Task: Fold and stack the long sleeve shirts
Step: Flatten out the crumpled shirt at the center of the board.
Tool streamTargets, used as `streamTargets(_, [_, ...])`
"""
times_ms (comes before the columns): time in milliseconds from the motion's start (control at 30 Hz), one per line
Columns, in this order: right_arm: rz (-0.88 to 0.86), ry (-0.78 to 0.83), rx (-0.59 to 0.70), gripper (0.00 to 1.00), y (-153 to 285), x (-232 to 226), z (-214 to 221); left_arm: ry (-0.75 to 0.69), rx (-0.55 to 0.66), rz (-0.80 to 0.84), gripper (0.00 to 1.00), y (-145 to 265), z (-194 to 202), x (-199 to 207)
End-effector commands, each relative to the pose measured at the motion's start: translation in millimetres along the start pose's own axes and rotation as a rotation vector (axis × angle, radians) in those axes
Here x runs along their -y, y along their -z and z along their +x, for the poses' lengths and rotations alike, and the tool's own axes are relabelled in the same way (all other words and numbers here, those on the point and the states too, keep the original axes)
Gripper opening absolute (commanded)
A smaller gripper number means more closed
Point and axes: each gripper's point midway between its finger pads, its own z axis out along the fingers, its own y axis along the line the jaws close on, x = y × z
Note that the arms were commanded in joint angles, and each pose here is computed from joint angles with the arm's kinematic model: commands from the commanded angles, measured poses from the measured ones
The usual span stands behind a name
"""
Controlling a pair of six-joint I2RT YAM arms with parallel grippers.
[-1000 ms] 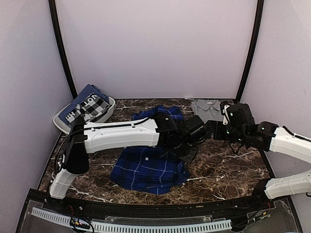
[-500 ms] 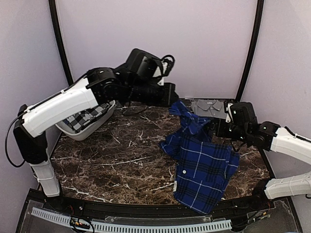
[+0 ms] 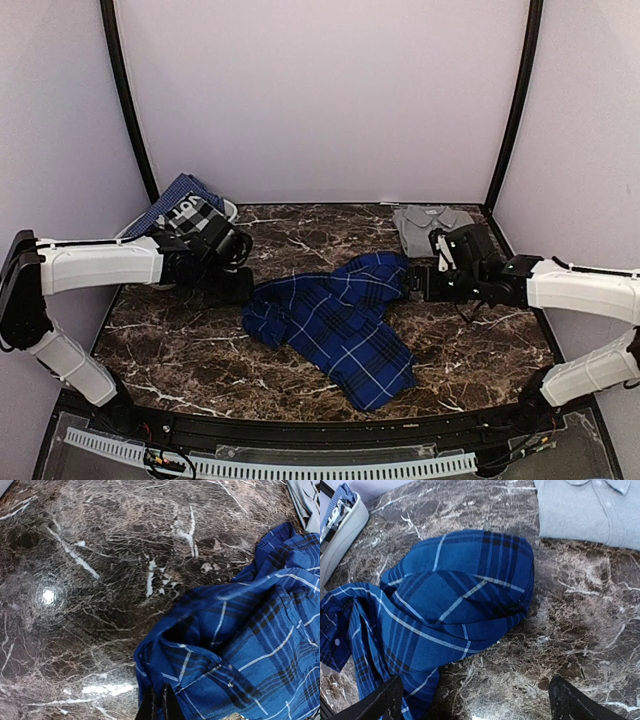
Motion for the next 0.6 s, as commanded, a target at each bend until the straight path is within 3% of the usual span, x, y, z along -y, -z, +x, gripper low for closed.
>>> streamTargets(0, [-0.021, 0.014, -0.048, 0.98, -18, -2, 18, 0.059, 0.067, 0.046, 0.00, 14, -20, 3])
streamTargets(267, [-0.144, -0.038, -0.047, 0.96, -36, -31, 8, 0.023, 0.092, 0.076, 0.00, 18, -38, 19])
streamTargets(500, [-0.140, -0.113, -0.052, 0.94, -64, -33, 6, -0.001, 0.133, 0.082, 0.00, 30, -55, 27])
streamTargets(567, [-0.161, -0.138, -0.057, 0.89, -71, -35, 7, -0.007, 0.151, 0.092, 0.00, 37, -62, 30])
